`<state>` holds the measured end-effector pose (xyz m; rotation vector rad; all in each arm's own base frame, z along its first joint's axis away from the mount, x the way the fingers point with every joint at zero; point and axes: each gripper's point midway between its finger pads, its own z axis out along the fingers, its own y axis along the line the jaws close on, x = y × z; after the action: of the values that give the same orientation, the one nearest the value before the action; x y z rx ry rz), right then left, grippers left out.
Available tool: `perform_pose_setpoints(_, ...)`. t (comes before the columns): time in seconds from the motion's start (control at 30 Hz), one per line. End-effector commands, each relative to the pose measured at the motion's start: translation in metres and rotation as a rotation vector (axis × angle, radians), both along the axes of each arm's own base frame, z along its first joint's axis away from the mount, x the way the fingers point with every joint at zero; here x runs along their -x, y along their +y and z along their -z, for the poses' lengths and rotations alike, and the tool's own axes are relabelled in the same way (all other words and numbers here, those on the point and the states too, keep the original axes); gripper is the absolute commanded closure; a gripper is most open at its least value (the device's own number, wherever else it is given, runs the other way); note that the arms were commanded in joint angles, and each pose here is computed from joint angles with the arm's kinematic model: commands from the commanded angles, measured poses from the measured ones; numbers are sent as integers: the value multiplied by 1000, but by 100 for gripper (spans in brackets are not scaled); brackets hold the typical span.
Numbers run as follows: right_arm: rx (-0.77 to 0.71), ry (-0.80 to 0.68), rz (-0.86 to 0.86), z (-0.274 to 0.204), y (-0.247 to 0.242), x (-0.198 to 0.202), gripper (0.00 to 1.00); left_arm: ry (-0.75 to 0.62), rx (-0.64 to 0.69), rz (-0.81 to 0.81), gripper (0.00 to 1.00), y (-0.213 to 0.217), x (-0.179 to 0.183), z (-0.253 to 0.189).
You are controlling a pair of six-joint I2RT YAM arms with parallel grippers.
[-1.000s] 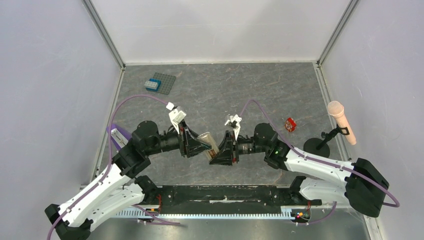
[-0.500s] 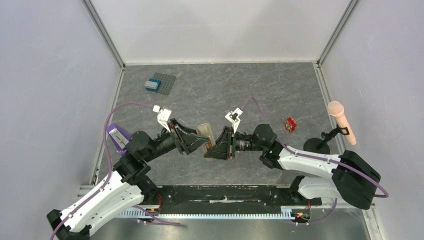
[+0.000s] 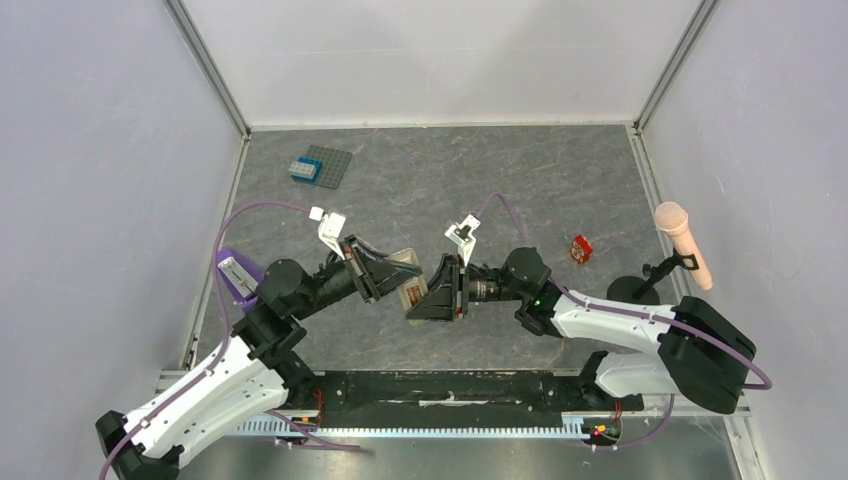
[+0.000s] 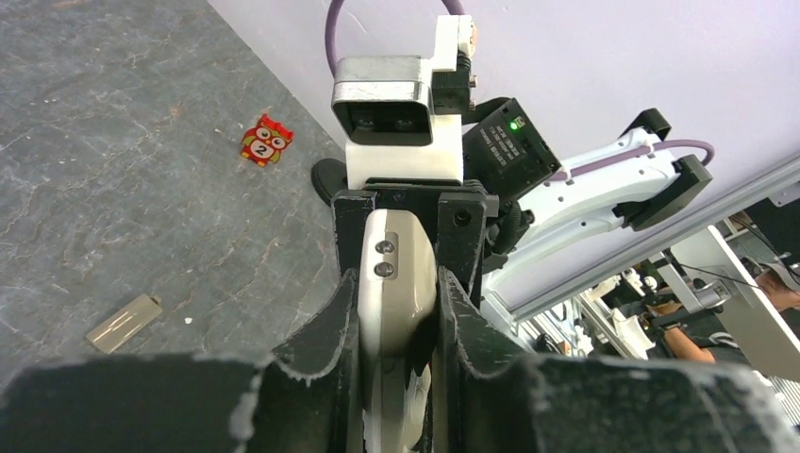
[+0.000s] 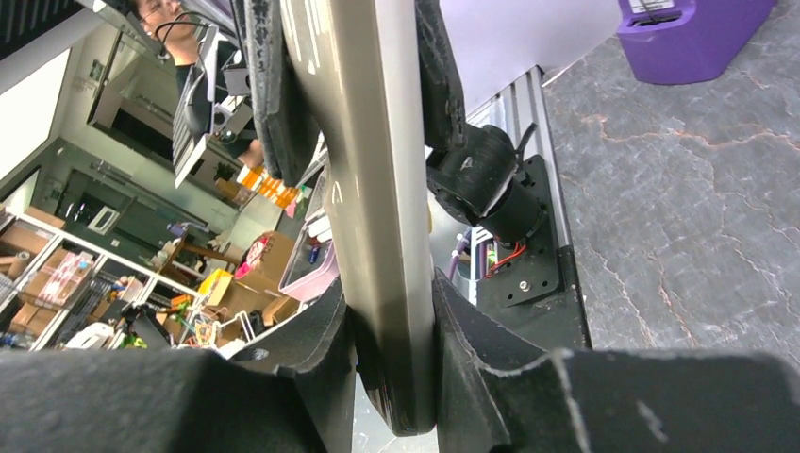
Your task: Load the batteries into the remote control
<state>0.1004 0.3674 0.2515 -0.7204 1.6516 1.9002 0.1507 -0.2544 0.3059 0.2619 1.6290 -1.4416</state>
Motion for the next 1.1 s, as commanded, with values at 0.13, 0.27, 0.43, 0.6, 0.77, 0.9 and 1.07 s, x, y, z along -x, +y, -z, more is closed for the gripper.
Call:
perform_pose_setpoints(0.13, 14, -39, 120, -13, 9, -25, 27, -45, -80, -243, 98, 37, -22, -7)
perform_pose_setpoints(0.27, 119, -74, 298, 3, 9, -56, 18, -9, -295, -660, 98, 121, -47, 6)
perform_pose_setpoints(0.43, 335, -70, 542, 33, 23, -100, 24, -32, -424, -1002, 98, 209, -41, -13)
perform_pose_setpoints(0.6, 585, -47, 748, 76, 63, -139, 47, -92, -398, -1051, 98, 232, -28, -35)
perform_pose_setpoints(0.77, 703, -113, 838, 109, 108, -156, 60, -129, -399, -1050, 98, 236, -24, -46)
perform_pose_setpoints(0.9, 762, -186, 839, 136, 132, -162, 59, -136, -386, -1043, 98, 237, -22, -51)
perform_pose_setpoints(1.07, 851, -243, 849, 172, 139, -171, 39, -130, -374, -1014, 98, 231, -21, -46)
